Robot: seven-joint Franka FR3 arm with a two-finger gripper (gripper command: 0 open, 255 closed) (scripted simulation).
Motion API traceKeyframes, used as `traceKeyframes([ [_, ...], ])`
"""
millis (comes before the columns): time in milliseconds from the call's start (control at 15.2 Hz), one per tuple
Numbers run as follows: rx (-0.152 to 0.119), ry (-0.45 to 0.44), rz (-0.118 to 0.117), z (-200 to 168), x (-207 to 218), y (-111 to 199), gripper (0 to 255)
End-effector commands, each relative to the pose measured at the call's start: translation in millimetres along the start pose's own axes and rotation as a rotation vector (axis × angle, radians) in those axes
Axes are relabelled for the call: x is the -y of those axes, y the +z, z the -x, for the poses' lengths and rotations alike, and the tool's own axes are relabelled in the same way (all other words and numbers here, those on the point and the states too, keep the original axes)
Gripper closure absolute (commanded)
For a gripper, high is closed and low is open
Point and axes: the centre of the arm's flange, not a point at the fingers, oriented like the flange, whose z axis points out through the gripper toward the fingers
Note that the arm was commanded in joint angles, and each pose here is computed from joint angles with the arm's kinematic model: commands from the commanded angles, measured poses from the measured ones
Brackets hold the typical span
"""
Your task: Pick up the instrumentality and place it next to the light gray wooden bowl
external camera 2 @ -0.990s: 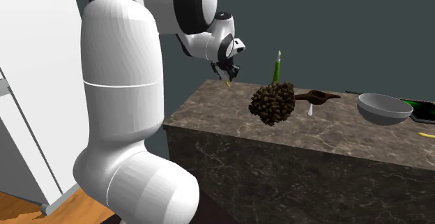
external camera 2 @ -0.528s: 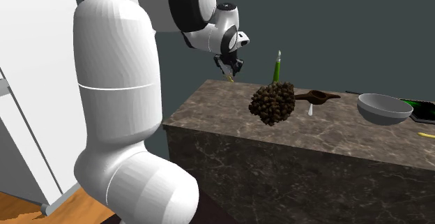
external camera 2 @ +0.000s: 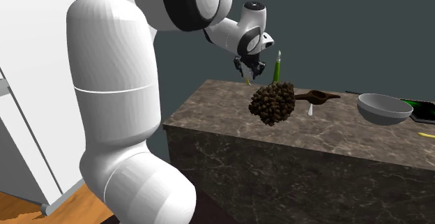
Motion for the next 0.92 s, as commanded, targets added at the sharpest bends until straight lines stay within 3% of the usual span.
traceKeyframes([
  [0,0.0,-0.002,-0.001,-1,-27,-4,255],
  [858,0.0,-0.002,-0.001,7,-196,-34,255],
])
